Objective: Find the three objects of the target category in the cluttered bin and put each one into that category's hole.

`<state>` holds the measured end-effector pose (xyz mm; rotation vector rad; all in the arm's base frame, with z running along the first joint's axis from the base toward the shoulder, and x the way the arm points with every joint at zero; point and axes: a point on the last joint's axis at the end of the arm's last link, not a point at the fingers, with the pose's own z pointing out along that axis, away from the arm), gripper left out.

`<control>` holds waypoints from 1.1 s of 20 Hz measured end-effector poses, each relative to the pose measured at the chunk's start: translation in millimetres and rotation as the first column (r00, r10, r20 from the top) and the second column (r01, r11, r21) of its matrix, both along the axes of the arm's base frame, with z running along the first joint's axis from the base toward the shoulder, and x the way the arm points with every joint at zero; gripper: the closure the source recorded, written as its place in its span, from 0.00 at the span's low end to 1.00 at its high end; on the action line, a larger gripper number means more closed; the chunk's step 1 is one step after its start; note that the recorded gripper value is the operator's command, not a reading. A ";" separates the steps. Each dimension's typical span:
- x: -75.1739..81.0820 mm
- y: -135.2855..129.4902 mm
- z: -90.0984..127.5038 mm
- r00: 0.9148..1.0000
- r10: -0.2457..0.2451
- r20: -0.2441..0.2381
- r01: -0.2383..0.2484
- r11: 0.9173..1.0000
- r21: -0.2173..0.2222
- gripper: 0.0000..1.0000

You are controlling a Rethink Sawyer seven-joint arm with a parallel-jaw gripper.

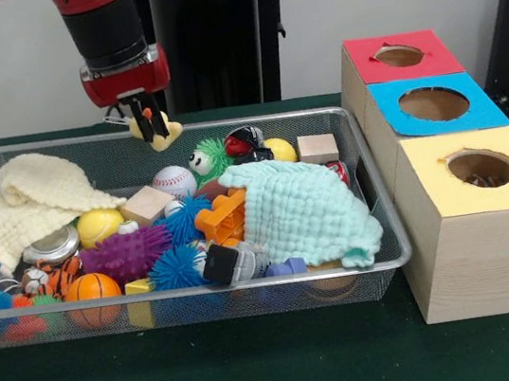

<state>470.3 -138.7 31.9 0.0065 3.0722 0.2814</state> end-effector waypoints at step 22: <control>45.6 82.7 134.3 0.997 -0.057 -0.055 0.054 0.998 -0.044 1.00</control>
